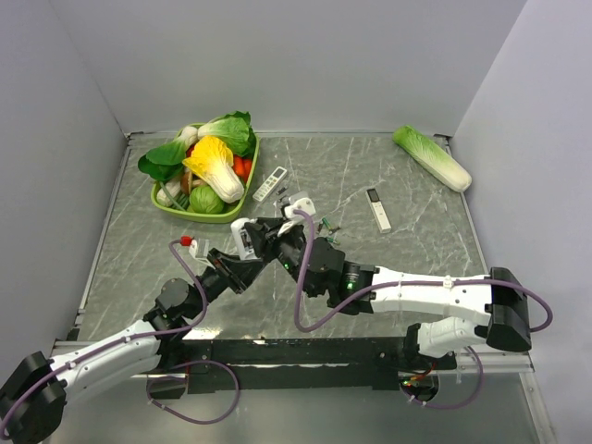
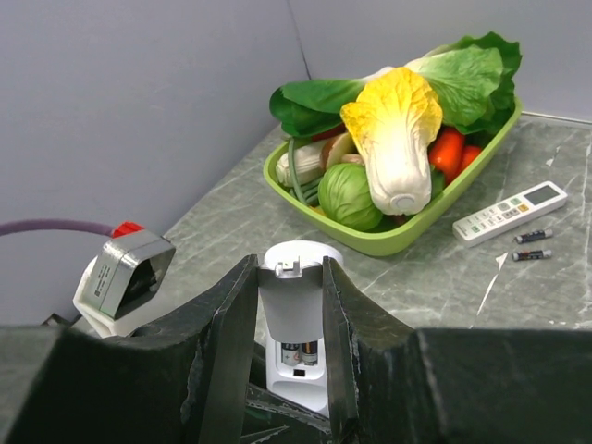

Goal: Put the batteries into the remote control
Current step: Load the battery cover into the remote control.

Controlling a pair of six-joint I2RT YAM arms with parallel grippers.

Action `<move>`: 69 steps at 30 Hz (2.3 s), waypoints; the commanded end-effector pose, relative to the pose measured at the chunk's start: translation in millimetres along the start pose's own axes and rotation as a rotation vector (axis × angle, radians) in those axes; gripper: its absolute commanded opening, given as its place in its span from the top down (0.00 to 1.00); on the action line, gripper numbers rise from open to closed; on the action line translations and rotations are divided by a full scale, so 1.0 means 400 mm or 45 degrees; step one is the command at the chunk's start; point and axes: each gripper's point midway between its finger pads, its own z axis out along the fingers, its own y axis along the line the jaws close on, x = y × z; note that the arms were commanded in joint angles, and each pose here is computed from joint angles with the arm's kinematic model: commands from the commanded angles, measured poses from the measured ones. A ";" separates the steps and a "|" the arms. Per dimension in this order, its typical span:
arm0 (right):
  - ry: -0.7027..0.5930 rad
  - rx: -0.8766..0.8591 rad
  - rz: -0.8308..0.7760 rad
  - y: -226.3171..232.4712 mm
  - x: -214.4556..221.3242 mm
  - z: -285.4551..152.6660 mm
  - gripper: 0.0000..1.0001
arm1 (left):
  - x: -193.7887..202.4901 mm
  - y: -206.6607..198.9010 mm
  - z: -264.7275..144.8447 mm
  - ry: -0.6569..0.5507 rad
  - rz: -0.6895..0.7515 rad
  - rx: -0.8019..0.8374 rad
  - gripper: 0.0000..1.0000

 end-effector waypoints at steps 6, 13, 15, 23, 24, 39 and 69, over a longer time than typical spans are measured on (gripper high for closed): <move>-0.017 0.019 -0.049 0.020 0.029 0.008 0.74 | -0.011 -0.024 -0.007 -0.038 -0.030 0.054 0.98; 0.003 0.031 -0.088 0.025 0.050 0.011 0.75 | -0.021 -0.014 -0.006 -0.058 -0.049 0.015 0.98; 0.011 0.037 -0.095 0.025 0.053 0.012 0.74 | -0.023 -0.011 -0.005 -0.059 -0.056 -0.003 0.98; 0.023 0.033 -0.112 0.036 0.061 0.014 0.74 | -0.027 -0.017 -0.006 -0.063 -0.069 0.004 0.98; 0.024 0.027 -0.112 0.038 0.062 0.015 0.74 | -0.026 -0.015 -0.006 -0.060 -0.069 0.001 0.98; 0.038 0.046 -0.134 0.040 0.082 0.022 0.74 | -0.037 -0.025 -0.008 -0.077 -0.075 0.015 0.98; 0.007 0.070 -0.110 0.040 0.091 0.027 0.75 | -0.036 -0.034 -0.010 -0.074 -0.084 0.036 0.98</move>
